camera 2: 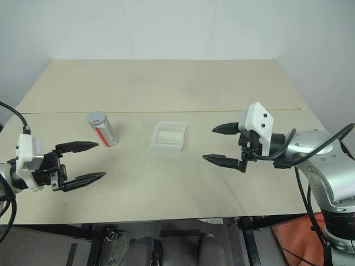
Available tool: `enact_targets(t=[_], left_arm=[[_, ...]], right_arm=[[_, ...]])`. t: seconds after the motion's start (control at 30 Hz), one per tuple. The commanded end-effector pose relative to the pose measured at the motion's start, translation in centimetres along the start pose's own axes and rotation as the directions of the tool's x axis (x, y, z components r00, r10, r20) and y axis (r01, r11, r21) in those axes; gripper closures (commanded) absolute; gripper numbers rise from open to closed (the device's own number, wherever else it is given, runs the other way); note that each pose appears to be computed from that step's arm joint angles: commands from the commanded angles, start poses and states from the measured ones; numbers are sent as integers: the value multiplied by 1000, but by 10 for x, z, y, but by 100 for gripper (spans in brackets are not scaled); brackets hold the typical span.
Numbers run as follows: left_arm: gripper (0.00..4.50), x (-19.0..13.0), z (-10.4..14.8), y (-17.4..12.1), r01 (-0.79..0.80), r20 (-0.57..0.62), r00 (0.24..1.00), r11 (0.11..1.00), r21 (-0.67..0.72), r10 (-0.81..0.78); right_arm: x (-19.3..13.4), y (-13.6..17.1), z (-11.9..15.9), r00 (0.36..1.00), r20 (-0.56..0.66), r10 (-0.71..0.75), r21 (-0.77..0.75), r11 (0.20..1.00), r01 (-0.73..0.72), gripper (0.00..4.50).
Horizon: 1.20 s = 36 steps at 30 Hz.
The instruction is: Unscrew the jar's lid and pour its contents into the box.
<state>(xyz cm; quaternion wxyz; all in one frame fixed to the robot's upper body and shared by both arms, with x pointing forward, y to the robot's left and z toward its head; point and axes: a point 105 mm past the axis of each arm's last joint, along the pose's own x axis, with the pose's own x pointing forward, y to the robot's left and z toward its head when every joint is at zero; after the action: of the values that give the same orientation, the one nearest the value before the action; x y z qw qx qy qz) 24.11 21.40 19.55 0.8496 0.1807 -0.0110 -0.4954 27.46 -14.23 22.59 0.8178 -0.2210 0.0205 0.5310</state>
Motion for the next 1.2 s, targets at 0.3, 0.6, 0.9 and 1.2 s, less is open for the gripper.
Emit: enact_targets(t=[0.3, 0.6, 0.9, 1.2], left_arm=[[2, -7, 8, 2, -126, 34, 992, 992, 26, 125], [2, 14, -26, 18, -584, 23, 807, 804, -114, 590], [2, 41, -35, 21, -810, -8, 565, 552, -198, 825], [2, 46, -39, 45, -895, -41, 431, 421, -148, 901]], right_arm=[[-1, -4, 12, 999, 46, -14, -50, 999, 17, 0], [1, 0, 9, 999, 45, -6, -39, 999, 7, 0], [1, -1, 9, 999, 47, -8, -43, 999, 10, 0], [-3, 2, 13, 998, 51, 24, -29, 999, -23, 0]])
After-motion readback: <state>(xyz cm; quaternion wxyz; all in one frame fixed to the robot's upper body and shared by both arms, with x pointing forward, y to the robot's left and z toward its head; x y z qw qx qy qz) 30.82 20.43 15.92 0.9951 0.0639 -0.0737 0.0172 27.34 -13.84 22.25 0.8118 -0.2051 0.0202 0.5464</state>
